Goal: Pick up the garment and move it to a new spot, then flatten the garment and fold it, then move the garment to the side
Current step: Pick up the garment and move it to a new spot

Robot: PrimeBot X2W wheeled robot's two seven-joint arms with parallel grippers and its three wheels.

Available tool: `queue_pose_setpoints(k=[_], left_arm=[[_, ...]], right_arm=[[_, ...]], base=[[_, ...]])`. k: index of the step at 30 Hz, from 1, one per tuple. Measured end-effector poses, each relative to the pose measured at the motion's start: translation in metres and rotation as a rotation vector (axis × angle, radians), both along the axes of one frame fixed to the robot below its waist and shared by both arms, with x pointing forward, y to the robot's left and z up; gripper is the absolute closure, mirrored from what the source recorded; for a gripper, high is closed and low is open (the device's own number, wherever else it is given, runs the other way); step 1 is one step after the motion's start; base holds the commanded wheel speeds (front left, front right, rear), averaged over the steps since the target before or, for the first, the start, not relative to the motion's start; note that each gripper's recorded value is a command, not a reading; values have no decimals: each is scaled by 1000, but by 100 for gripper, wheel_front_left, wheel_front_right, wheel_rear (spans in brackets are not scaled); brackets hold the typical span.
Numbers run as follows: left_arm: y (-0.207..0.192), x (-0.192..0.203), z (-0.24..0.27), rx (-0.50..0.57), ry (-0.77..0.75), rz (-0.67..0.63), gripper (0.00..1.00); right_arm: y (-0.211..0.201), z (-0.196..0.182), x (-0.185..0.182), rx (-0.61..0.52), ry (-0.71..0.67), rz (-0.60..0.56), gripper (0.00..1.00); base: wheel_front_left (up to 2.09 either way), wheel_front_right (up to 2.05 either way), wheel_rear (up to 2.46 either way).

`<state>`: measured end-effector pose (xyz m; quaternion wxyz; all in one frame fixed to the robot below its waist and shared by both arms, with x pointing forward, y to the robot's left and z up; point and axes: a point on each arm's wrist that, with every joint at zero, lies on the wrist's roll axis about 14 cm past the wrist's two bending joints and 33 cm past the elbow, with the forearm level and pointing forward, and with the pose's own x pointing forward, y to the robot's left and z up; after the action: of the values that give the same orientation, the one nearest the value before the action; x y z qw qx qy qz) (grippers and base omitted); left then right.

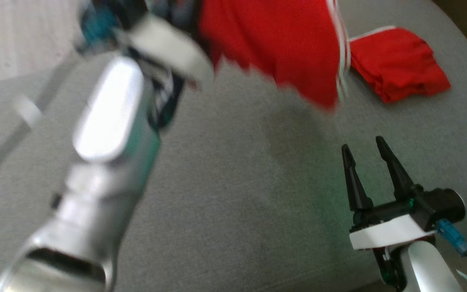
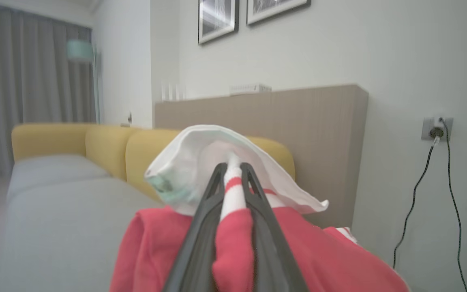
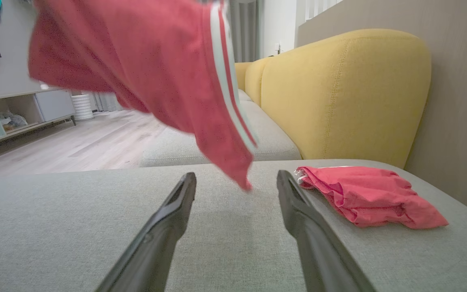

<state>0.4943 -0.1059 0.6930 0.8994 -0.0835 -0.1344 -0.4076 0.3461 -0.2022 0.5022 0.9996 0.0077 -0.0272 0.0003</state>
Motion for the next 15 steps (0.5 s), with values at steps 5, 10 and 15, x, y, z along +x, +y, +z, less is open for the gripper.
queue_pose_setpoints(k=[5,10,15], left_arm=[[-5,-16,-160,133,274,-27,6],[30,-43,-258,246,444,67,0],[62,-38,-207,95,340,224,0]], right_arm=[[-3,-13,9,5,44,-12,0],[2,-22,12,13,71,-2,0],[8,-19,13,31,57,15,0]], base=[[0,0,0],[0,0,0],[0,0,0]])
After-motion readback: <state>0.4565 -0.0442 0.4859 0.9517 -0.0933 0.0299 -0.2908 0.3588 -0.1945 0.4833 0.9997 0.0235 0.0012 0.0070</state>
